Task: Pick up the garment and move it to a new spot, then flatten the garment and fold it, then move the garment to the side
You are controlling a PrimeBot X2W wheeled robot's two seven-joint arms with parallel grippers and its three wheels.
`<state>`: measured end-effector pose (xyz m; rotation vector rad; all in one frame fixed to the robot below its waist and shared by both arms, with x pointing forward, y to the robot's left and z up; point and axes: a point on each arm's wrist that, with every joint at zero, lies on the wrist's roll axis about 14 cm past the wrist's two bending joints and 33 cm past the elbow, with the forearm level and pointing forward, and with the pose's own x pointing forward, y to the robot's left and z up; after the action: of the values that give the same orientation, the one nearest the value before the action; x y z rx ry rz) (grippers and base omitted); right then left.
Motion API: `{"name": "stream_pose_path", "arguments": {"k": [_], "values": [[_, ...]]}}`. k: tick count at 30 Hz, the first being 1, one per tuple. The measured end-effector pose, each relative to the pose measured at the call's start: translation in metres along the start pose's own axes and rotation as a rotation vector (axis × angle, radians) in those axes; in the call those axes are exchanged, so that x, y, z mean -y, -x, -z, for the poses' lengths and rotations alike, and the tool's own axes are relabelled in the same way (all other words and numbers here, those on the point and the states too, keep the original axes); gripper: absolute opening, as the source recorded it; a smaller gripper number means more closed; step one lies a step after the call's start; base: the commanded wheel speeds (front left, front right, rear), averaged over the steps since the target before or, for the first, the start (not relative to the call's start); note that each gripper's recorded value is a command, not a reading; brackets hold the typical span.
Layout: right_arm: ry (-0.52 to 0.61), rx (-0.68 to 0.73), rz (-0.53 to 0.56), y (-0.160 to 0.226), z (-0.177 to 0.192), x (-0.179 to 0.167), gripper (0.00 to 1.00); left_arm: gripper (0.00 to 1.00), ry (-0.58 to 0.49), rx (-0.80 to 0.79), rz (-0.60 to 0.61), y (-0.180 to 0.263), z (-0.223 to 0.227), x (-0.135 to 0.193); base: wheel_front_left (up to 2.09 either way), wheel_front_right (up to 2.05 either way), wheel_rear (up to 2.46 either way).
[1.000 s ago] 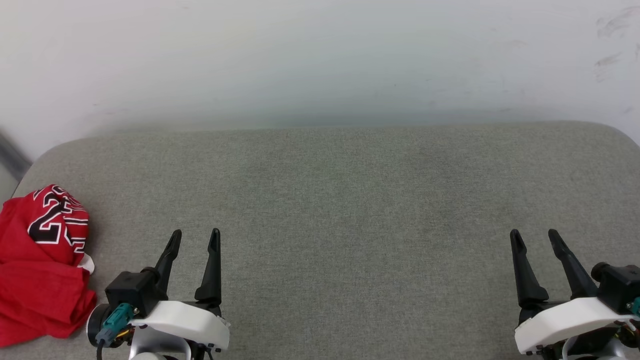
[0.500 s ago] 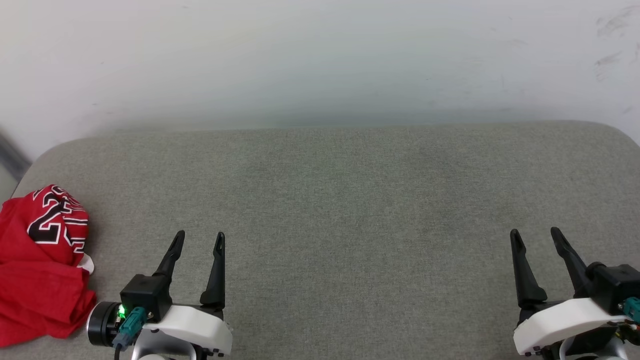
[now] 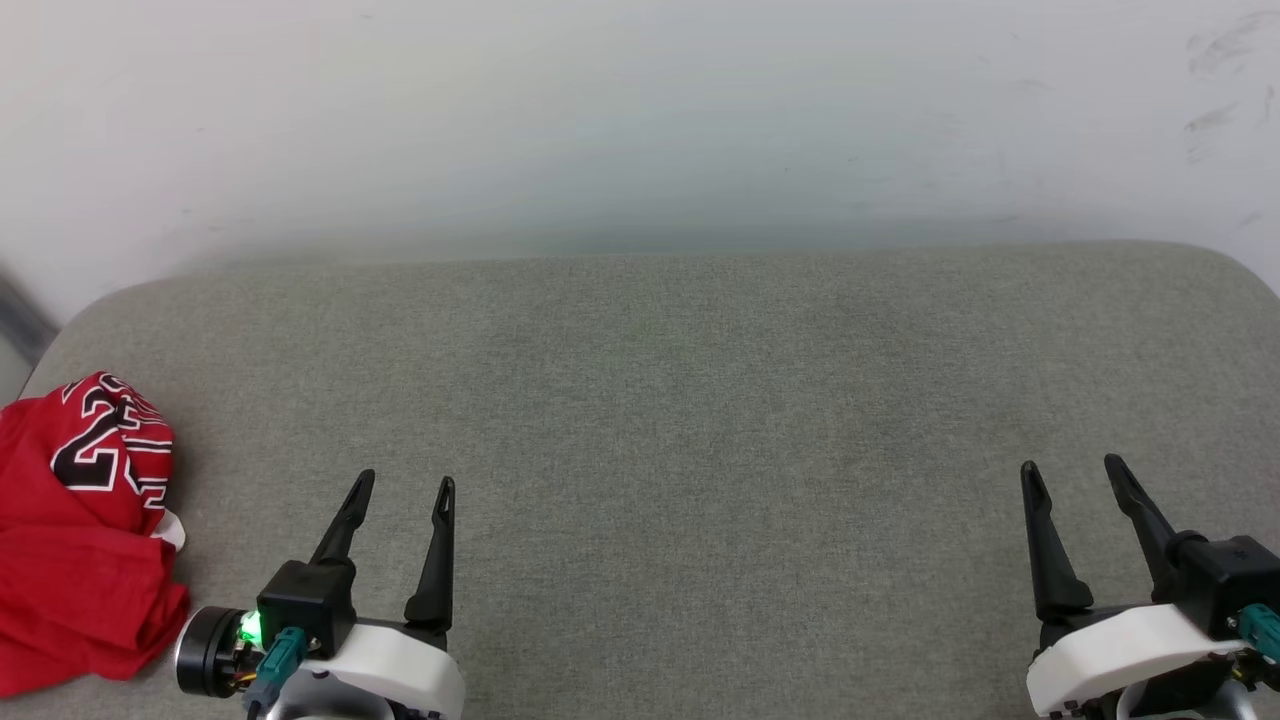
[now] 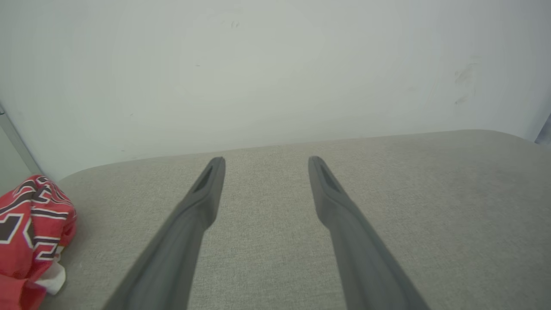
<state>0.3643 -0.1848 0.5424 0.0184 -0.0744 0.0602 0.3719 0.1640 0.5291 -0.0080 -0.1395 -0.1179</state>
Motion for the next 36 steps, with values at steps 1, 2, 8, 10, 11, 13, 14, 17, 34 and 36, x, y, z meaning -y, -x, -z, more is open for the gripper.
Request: {"name": "stream_pose_path", "arguments": {"k": [1,2,8,10,11,13,14,17,34,36], "values": [[0.004,0.002,0.000,0.000,0.000,0.000,1.00,1.00,-0.005,-0.001,0.002,0.000,0.000,0.000,0.00,0.00,0.00],[0.009,0.001,0.002,0.000,0.000,0.001,1.00,1.00,-0.016,0.000,0.004,0.000,0.001,0.001,0.00,0.00,0.00],[-0.001,0.002,0.004,0.000,0.000,0.001,1.00,1.00,-0.004,-0.004,0.000,0.001,0.003,0.001,0.00,0.00,0.00],[-0.005,-0.001,0.005,0.000,0.001,0.002,1.00,1.00,0.001,-0.007,0.000,0.001,0.004,0.001,0.00,0.00,0.00],[-0.007,-0.001,0.005,0.000,0.002,0.001,1.00,1.00,0.004,-0.007,0.000,0.001,0.005,0.001,0.00,0.00,0.00],[-0.006,-0.003,0.003,-0.001,0.002,0.001,1.00,1.00,0.007,-0.008,-0.003,0.001,0.005,0.000,0.00,0.00,0.00],[-0.007,-0.004,0.002,-0.001,0.002,0.001,1.00,1.00,0.008,-0.008,-0.004,0.002,0.005,0.000,0.00,0.00,0.00],[-0.008,-0.005,-0.003,-0.002,0.003,-0.001,1.00,1.00,0.011,-0.009,-0.012,0.002,0.006,-0.003,0.00,0.00,0.00],[-0.024,0.023,-0.240,-0.033,-0.007,-0.081,1.00,1.00,-0.002,0.010,-0.283,0.048,-0.005,-0.081,0.00,0.00,0.00],[-0.026,0.023,-0.277,-0.036,-0.008,-0.094,1.00,1.00,-0.007,0.012,-0.320,0.057,-0.007,-0.091,0.00,0.00,0.00]]}}
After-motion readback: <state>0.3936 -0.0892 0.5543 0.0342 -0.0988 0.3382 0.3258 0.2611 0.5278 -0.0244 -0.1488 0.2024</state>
